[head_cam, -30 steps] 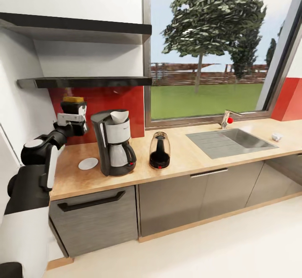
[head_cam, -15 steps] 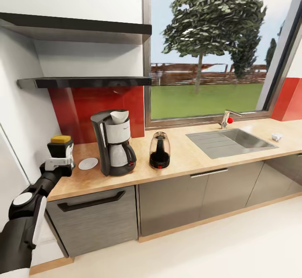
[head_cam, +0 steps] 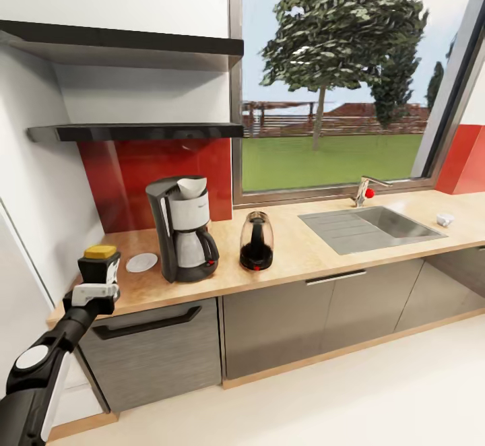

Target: Set up a coffee station on the kitchen countertop: keep the coffee maker on the countertop, move the bottle of coffee from the kitchen shelf to the counter next to the coffee maker, place a paper coffee filter on top of the coffee maker, put the saucer next to the coffee maker with the coffee cup on the saucer, and place the electric kettle next to the coffee maker.

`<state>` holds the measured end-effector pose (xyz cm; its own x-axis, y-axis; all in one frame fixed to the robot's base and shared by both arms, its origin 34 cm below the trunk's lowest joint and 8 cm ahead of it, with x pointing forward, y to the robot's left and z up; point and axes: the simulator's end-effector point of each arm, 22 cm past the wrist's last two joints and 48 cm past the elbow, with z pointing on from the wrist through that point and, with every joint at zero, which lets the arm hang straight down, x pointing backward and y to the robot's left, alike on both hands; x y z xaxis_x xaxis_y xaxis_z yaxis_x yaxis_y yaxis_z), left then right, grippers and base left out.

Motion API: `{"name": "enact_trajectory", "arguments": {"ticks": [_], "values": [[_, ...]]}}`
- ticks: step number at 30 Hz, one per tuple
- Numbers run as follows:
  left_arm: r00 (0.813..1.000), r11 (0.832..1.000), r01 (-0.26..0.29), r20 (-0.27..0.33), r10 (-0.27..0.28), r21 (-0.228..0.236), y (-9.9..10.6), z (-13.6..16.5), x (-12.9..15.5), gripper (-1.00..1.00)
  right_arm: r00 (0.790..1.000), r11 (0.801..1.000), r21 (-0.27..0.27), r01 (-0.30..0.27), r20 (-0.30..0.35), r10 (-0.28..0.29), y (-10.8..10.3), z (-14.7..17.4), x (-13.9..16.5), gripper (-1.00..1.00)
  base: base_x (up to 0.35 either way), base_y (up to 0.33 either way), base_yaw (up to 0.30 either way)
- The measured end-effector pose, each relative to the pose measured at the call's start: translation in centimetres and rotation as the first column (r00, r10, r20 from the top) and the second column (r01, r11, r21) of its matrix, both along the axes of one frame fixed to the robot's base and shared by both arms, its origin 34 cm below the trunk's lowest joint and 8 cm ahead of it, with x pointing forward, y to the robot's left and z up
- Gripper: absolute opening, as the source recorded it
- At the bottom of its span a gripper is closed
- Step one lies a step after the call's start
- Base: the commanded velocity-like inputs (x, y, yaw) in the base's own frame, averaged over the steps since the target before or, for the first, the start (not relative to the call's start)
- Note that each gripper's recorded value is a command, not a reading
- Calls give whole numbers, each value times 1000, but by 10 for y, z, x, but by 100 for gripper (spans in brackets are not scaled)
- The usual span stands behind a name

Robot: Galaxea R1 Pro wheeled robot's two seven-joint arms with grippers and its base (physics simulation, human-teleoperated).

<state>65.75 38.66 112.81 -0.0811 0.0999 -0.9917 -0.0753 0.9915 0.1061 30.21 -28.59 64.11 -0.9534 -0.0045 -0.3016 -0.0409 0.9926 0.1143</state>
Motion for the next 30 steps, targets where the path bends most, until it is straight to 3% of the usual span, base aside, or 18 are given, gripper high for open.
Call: {"name": "enact_trajectory", "arguments": {"ticks": [12, 23, 30], "values": [[1000, 1000, -1, -19, 1, -1, 0, -10, -6, -100, 1000, 1000, -6, -1, -5, 1, -3, 0, -2, 100, 263, 32, 0], [1000, 1000, -1, -23, 1, -2, 0, -11, -6, -100, 1000, 1000, -12, -3, -7, 3, -6, -1, -3, 100, 285, 184, 0], [1000, 1000, 0, -22, 0, -4, -1, -12, -6, -100, 1000, 1000, -14, -3, -9, 3, -8, -1, -4, 100, 92, 88, -4]]}}
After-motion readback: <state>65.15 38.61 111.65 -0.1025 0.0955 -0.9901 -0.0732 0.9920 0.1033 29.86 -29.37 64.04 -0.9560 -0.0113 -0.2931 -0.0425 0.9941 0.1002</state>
